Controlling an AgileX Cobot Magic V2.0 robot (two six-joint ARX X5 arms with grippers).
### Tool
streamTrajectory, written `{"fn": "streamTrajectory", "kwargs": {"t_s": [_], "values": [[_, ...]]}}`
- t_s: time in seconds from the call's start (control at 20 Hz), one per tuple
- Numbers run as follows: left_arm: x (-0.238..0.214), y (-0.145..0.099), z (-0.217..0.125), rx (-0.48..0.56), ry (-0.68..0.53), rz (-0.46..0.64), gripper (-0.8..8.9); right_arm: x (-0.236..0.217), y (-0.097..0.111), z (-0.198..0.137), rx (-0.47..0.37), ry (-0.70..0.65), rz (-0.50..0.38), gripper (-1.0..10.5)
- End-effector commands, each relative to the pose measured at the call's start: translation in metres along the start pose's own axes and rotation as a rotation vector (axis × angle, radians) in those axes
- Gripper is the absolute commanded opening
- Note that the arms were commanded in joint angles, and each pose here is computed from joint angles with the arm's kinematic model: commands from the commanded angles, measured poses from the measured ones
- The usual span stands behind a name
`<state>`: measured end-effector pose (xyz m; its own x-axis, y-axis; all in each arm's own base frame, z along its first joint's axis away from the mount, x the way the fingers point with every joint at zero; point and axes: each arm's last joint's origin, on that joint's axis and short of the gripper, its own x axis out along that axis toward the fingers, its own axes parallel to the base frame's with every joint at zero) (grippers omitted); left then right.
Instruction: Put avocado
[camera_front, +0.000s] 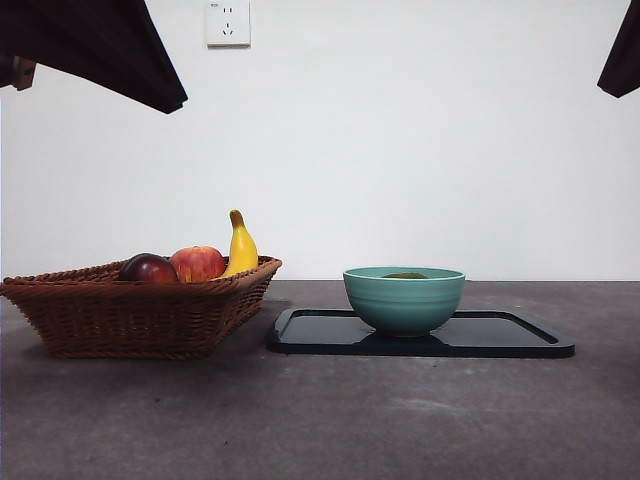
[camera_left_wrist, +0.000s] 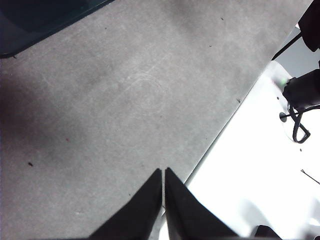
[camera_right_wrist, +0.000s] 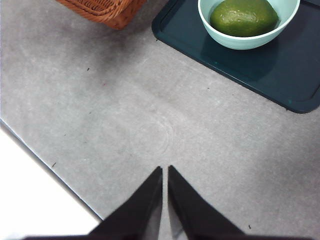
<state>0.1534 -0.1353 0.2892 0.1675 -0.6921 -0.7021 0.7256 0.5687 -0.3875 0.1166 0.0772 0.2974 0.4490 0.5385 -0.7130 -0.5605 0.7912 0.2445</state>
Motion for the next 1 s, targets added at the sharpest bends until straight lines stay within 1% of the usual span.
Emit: {"fn": "streamTrajectory", "kwargs": {"t_s": [0.05,0.5,0.6,0.65,0.7,0.75,0.8,0.9,1.0], "values": [[0.000,-0.002,0.003,0.025,-0.010,-0.011,0.07,0.000,0.001,0.002,0.001,-0.006,0.007,0.1],[-0.001,-0.003,0.003,0.024,-0.007,-0.010,0.07,0.000,0.001,0.002,0.001,-0.006,0.007,0.1],[-0.008,-0.001,0.006,0.116,-0.067,0.042,0.07,0.000,0.001,0.002,0.001,-0.006,0.007,0.1],[-0.014,0.003,0.011,0.151,-0.146,0.087,0.07,0.000,0.001,0.002,0.001,-0.006,0.007,0.1],[-0.025,0.006,0.019,0.184,-0.256,0.147,0.07,0.000,0.001,0.002,0.001,-0.006,0.007,0.1],[-0.038,0.010,0.026,0.227,-0.382,0.233,0.07,0.000,0.001,0.002,0.001,-0.006,0.007,0.1],[-0.055,0.013,0.033,0.263,-0.515,0.344,0.07,0.000,0.001,0.002,0.001,-0.006,0.007,0.1],[-0.096,0.016,0.036,0.291,-0.757,0.549,0.07,0.000,0.001,0.002,0.001,-0.006,0.007,0.1],[-0.132,0.016,0.025,0.293,-0.904,0.696,0.07,0.000,0.001,0.002,0.001,-0.006,0.007,0.1]]}}
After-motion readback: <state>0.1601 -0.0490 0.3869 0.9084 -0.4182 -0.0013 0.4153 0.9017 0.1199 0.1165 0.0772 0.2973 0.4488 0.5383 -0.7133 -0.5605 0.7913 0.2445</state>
